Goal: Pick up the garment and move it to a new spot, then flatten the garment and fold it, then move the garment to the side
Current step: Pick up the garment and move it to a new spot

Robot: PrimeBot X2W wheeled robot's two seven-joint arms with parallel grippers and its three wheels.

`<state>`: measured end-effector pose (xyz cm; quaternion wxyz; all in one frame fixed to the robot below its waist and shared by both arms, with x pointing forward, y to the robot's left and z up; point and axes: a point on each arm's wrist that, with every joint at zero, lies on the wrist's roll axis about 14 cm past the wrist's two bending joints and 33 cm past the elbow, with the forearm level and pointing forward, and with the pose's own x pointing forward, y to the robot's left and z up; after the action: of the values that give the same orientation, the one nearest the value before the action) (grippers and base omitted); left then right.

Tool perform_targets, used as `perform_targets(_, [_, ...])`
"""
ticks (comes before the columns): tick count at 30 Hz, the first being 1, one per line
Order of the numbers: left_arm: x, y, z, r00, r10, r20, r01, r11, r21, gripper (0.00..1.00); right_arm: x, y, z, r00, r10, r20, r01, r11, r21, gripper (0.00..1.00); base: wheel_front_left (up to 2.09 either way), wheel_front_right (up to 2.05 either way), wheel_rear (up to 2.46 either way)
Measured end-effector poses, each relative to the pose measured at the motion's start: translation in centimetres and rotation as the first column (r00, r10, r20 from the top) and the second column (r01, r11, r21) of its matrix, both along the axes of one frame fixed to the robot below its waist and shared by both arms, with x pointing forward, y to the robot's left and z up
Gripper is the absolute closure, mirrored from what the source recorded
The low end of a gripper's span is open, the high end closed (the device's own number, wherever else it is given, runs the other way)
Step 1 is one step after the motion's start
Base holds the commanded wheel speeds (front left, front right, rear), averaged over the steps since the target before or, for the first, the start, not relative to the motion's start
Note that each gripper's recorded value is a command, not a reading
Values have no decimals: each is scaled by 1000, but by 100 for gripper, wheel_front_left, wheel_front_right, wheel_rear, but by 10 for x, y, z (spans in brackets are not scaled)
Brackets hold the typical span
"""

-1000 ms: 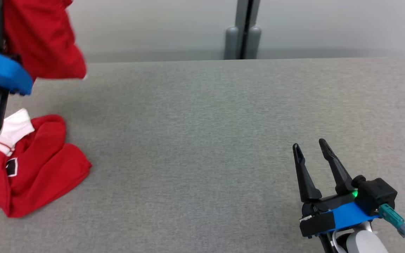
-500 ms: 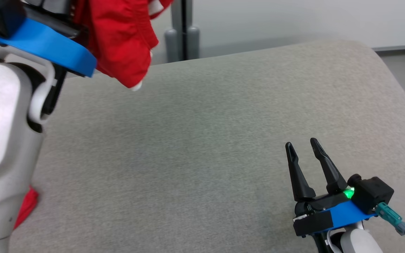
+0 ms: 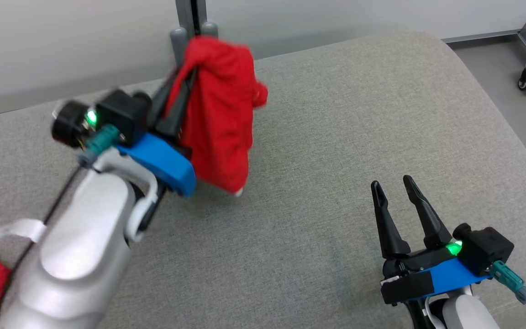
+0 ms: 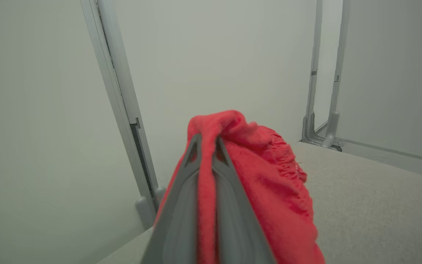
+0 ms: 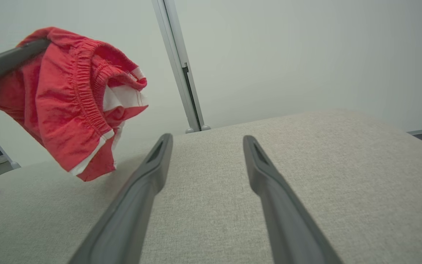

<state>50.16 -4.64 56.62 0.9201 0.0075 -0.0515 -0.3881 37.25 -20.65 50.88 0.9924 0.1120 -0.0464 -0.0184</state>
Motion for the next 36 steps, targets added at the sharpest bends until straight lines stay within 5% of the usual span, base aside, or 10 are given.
perform_targets(10, [-61, -20, -102, 962, -60, -265, 72, 997, 34, 100, 5, 5, -4, 1000, 17, -11, -17, 1000, -1, 0, 0, 0, 0])
perform_targets(11, [-66, -22, -106, 959, -66, -277, 77, 997, 31, 82, 6, 6, -5, 1000, 20, -12, -20, 1000, -2, 0, 0, 0, 0])
perform_targets(12, [-70, -23, -109, 956, -69, -284, 80, 996, 28, 0, 6, 7, -5, 1000, 23, -12, -23, 1000, -1, 0, 0, 0, 0])
perform_targets(25, [-57, 7, -58, 988, 78, -131, -88, 994, -68, 0, 8, 22, -4, 998, 67, -4, -67, 998, 4, 0, 0, 0, 0])
perform_targets(36, [-61, 116, -21, 915, 404, -20, -403, 905, -137, 0, 9, 44, -1, 991, 131, 9, -131, 991, 6, 0, 0, 0, 0])
